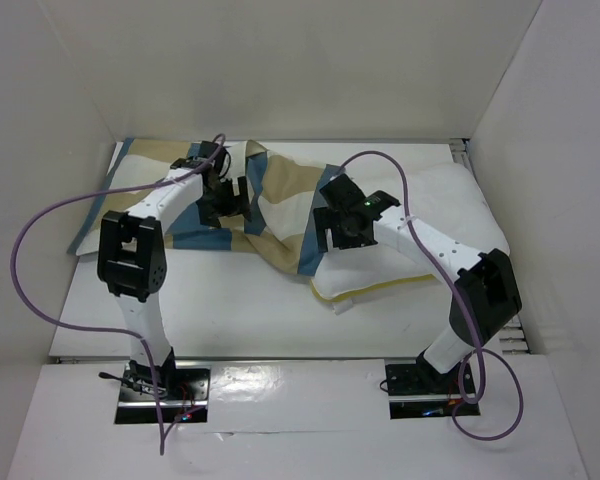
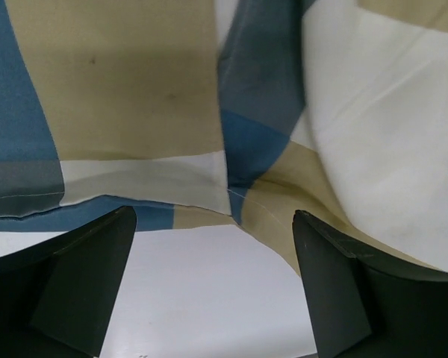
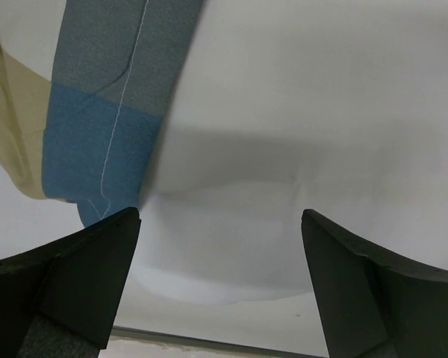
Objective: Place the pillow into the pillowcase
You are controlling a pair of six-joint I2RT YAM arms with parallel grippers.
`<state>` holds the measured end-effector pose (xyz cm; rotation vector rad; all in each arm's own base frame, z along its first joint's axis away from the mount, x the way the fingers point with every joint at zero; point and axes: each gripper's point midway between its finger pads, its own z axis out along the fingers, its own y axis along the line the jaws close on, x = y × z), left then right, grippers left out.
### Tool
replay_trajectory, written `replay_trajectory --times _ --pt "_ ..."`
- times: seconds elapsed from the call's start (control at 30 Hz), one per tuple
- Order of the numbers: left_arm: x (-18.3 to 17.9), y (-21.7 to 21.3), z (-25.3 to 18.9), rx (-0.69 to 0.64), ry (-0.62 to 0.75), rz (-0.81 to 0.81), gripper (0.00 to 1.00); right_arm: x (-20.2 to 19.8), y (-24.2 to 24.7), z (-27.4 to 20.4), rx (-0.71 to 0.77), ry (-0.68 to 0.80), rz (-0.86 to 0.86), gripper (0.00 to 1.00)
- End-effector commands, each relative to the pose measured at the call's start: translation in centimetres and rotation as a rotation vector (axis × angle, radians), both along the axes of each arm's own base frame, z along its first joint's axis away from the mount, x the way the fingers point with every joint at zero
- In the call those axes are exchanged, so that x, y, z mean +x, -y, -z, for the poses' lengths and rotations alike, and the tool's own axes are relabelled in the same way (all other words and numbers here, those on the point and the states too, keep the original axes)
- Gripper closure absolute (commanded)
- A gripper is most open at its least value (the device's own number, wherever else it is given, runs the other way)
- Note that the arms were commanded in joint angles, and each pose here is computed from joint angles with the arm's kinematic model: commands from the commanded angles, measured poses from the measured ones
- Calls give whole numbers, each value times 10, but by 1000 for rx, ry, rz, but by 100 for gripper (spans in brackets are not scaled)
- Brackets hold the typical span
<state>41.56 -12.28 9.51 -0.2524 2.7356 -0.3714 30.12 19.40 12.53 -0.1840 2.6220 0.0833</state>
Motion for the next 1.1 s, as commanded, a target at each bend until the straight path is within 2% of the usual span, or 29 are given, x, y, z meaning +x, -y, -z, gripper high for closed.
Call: replay_trajectory --times 0.0,0.23,0.4,0.53,0.57,0.63,0.67,0.77,0.8,1.0,1.07 --pt "-6 -14 15 112 -58 -49 0 -2 7 -6 -28 17 4 4" --pt "-10 -6 31 87 -113 -104 3 -2 7 -6 -32 18 -4 3" --pt "4 4 41 60 -109 -134 18 -1 8 -3 -43 11 -14 3" --pt "3 6 45 55 -122 -130 43 -4 14 -2 -59 4 -22 2" --pt "3 7 40 47 -112 -118 66 -4 14 -2 -59 4 -22 0" --pt "-2 6 38 48 -118 -118 94 -10 14 -1 -128 6 -53 0" --pt "-2 1 32 44 -107 -129 100 -13 6 -2 -192 37 -94 0" --pt "-7 -7 17 51 -82 -136 100 -25 -4 7 -232 18 -156 0" --pt "-5 -11 0 39 -40 -147 100 -26 -10 10 -215 24 -168 0" --pt "-15 -22 -29 17 -1 -150 100 -38 -22 50 -162 -49 -222 0" --pt "-16 -21 -39 3 21 -146 100 -35 -28 56 -141 -42 -226 5"
